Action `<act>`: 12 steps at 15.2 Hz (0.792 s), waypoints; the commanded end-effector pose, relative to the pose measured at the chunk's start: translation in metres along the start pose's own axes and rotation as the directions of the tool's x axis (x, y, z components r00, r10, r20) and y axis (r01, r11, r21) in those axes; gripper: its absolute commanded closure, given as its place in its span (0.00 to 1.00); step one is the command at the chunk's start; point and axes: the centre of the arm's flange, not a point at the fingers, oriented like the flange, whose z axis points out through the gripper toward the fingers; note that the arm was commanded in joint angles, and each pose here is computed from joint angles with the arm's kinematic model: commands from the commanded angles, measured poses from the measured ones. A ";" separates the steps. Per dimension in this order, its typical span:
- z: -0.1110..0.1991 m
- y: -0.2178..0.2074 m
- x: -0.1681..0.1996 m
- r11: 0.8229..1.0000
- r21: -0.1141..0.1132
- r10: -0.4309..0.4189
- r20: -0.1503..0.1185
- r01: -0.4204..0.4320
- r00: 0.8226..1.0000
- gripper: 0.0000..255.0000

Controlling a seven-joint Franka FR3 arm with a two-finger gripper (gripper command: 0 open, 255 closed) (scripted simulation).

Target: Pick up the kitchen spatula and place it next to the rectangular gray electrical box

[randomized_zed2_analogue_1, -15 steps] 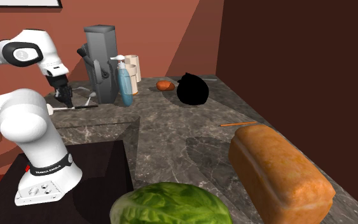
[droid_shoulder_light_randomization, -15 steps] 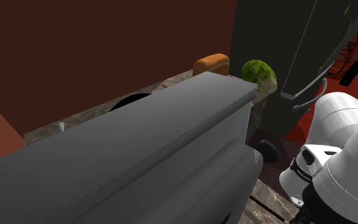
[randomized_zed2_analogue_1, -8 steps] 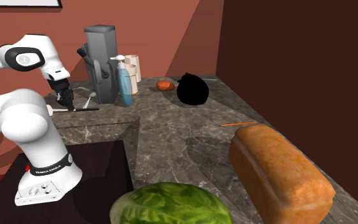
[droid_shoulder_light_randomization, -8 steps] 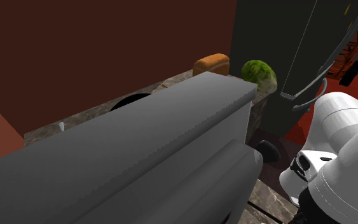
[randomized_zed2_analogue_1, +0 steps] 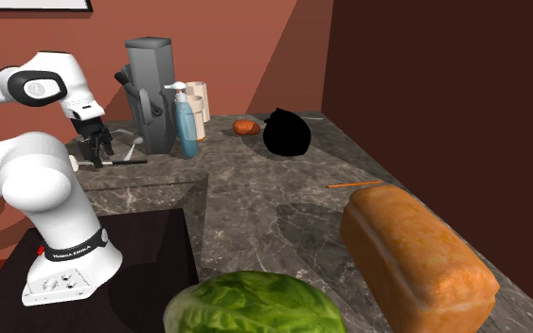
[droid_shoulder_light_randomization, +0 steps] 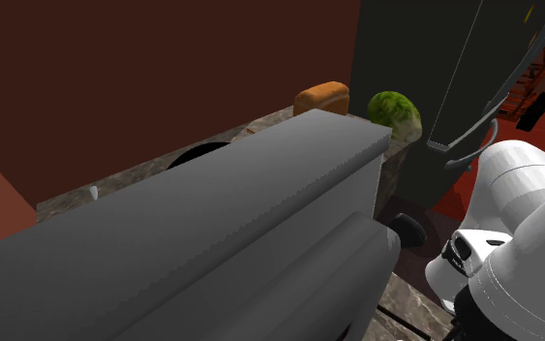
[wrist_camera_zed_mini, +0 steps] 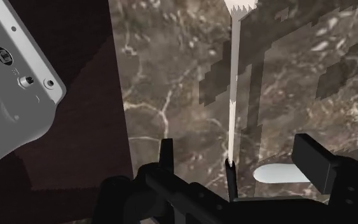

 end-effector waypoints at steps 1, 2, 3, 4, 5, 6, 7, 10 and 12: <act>0.000 0.000 0.000 1.000 0.000 0.000 0.000 0.000 1.000 0.00; -0.013 0.000 0.000 1.000 0.000 0.000 0.000 0.000 1.000 0.00; -0.026 0.000 0.000 1.000 0.000 0.000 0.000 0.000 1.000 0.00; -0.039 0.000 0.000 1.000 0.000 0.000 0.000 0.000 1.000 0.00; -0.050 0.000 0.000 1.000 0.000 0.000 0.000 0.000 1.000 0.00; -0.050 0.000 0.000 1.000 0.000 0.000 0.000 0.000 1.000 0.00; -0.050 0.000 0.000 1.000 0.000 0.000 0.000 0.000 1.000 0.00; -0.050 0.000 0.000 1.000 0.000 0.000 0.000 0.000 1.000 0.00; -0.050 0.000 0.000 1.000 0.000 0.000 0.000 0.000 1.000 0.00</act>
